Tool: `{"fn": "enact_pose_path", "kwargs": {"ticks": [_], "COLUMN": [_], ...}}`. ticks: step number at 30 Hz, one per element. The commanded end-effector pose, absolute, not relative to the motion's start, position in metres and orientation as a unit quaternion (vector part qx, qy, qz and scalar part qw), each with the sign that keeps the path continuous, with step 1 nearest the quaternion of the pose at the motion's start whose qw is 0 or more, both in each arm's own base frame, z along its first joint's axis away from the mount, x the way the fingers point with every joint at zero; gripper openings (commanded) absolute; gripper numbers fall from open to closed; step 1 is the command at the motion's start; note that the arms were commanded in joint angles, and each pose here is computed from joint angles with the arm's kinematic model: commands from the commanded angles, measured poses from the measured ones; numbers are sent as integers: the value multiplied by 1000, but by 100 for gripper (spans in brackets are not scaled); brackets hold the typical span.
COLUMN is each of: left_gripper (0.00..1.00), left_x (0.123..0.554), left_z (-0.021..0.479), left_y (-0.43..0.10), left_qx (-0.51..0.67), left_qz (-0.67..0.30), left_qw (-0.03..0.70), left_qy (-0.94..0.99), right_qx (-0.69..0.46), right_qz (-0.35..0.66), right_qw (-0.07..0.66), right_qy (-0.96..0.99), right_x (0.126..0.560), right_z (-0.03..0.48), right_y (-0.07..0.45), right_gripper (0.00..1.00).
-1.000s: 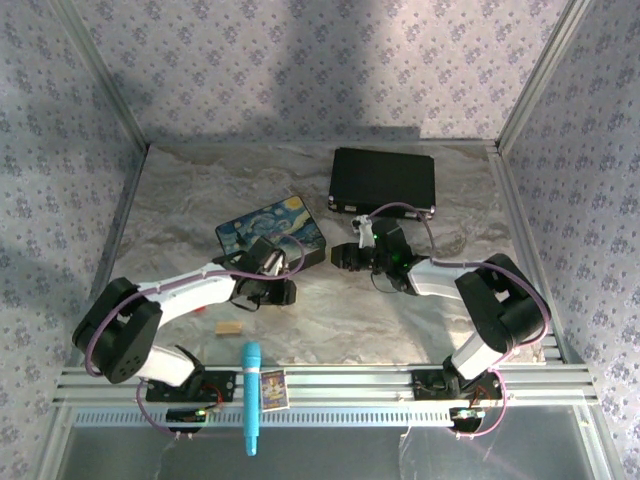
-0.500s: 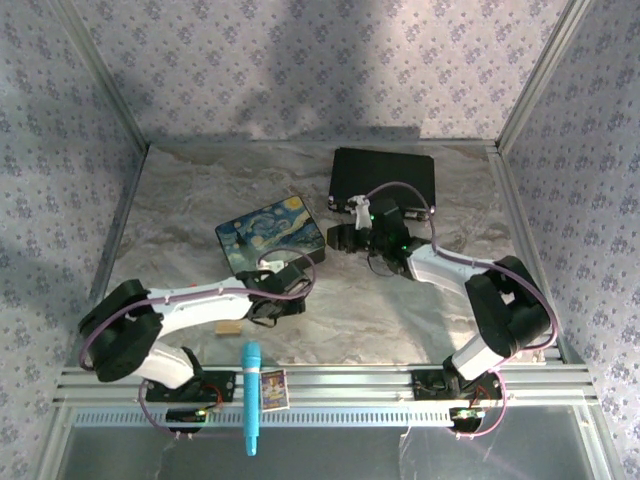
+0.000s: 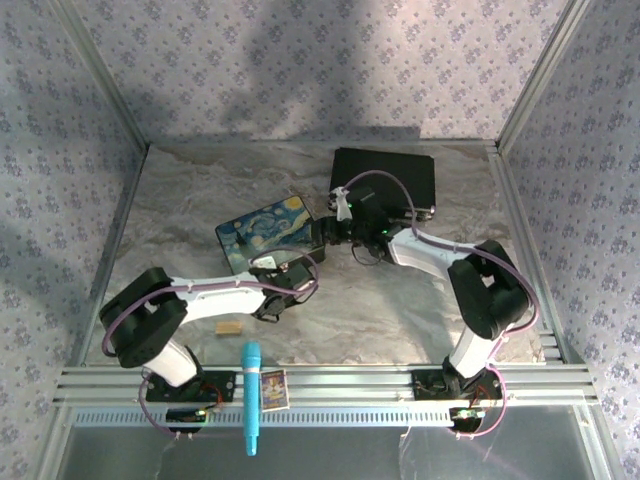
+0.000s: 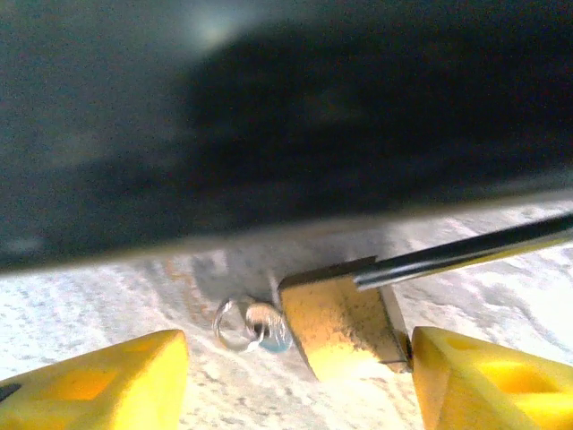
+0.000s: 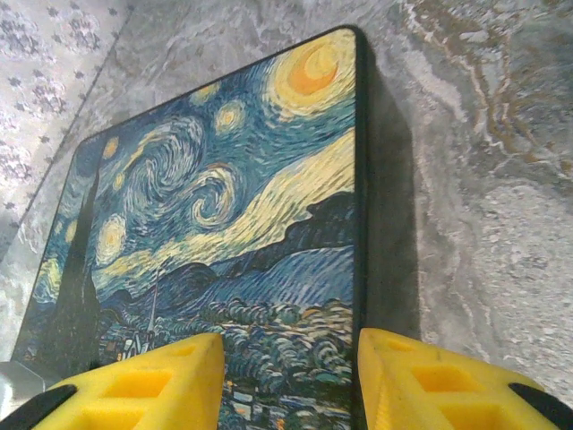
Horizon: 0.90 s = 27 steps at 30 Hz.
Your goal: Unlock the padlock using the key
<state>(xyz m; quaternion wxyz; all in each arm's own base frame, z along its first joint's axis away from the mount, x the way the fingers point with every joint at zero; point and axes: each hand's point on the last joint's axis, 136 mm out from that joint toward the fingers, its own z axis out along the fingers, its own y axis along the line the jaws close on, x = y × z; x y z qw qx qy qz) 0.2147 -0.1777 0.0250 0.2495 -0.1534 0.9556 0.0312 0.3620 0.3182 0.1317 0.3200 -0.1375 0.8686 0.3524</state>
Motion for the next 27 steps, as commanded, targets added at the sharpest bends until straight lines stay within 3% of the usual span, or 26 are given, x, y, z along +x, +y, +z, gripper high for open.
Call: {"fn": "enact_pose_path", "kwargs": {"ticks": [1, 7, 17, 23, 27], "left_gripper": [62, 52, 63, 56, 53], "left_x": [206, 211, 234, 240, 238], "left_z": [24, 20, 36, 17, 38], "left_y": [-157, -167, -185, -175, -168], "left_qx": [-178, -177, -194, -238, -233], "left_qz": [42, -3, -41, -61, -24], "left_qw": [254, 253, 266, 260, 296], "left_qy": [950, 951, 943, 934, 926], "right_qx": [-143, -144, -145, -147, -146], "right_qz": [335, 338, 344, 347, 345], "right_qw": [321, 313, 317, 303, 298], "right_qy": [874, 876, 872, 875, 878], "right_x": [369, 371, 378, 376, 375], "right_z": [131, 126, 127, 116, 110], "right_y": [320, 324, 323, 329, 328], "right_gripper": [44, 44, 46, 46, 46]}}
